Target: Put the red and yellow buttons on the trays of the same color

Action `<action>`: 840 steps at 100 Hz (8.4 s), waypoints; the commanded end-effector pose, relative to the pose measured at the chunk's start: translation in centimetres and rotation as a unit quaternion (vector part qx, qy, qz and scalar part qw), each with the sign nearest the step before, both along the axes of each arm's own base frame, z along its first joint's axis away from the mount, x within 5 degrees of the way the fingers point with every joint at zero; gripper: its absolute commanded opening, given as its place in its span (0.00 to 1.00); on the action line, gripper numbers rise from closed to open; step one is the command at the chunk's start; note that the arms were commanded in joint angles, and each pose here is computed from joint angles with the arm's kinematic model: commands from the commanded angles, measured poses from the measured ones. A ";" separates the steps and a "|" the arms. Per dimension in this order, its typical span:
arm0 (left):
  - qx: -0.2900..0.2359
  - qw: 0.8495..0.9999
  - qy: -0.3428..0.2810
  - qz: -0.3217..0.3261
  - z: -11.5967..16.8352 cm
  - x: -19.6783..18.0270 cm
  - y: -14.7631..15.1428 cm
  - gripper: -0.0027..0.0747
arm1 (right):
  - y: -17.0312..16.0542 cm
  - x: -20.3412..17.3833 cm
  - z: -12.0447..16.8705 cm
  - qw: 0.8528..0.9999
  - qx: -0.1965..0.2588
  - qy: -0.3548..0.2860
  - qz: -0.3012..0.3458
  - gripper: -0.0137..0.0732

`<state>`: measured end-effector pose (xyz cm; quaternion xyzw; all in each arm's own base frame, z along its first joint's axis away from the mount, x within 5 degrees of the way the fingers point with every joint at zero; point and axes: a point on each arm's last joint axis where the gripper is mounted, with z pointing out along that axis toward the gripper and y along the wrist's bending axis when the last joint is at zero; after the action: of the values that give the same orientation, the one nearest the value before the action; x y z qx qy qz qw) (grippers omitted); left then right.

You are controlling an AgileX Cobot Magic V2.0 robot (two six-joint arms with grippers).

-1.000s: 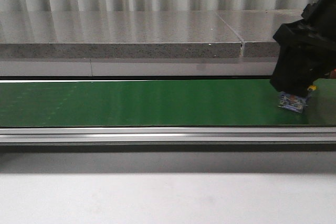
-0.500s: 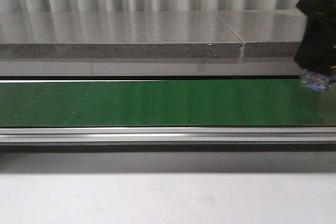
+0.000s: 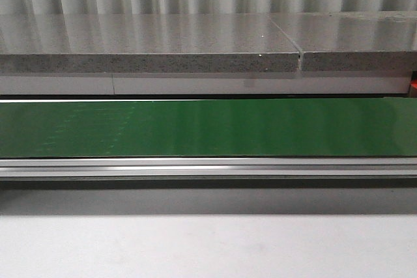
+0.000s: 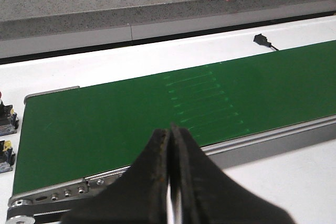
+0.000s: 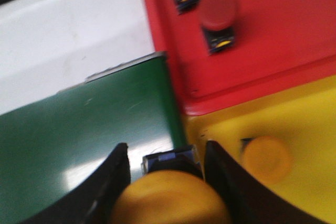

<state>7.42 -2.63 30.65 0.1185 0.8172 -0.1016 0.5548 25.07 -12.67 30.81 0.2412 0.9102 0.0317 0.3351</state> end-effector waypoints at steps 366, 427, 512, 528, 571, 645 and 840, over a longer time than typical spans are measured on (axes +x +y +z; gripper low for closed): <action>-0.019 0.999 -0.040 0.005 1.4 0.2 0.0 0.01 | 12.0 -3.3 4.3 0.956 -0.098 -0.195 0.196 0.80; -0.019 0.999 -0.040 0.005 1.4 0.2 0.0 0.01 | 12.9 -8.5 5.9 0.946 -0.101 -0.221 0.215 0.09; -0.016 1.000 -0.025 -0.001 1.1 0.0 -0.1 0.15 | 13.0 -8.6 5.7 0.948 -0.096 -0.207 0.222 0.08; -0.015 1.000 -0.020 -0.002 1.0 0.0 -0.1 0.62 | 13.0 -8.6 5.7 0.948 -0.096 -0.207 0.222 0.08; -0.105 0.988 -0.027 0.112 2.3 1.6 1.2 0.88 | 13.0 -8.6 5.7 0.948 -0.096 -0.206 0.223 0.08; -0.184 0.893 0.165 0.377 0.1 16.3 10.0 0.88 | 13.0 -8.6 5.6 0.948 -0.095 -0.205 0.223 0.08; -0.158 0.851 0.317 0.387 -10.1 28.2 14.3 0.37 | 13.0 -8.6 5.6 0.948 -0.095 -0.205 0.223 0.08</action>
<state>35.27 11.51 17.82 -0.3444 0.9108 -0.0383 0.2246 16.46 0.36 35.06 -0.0145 0.8729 0.0735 0.4821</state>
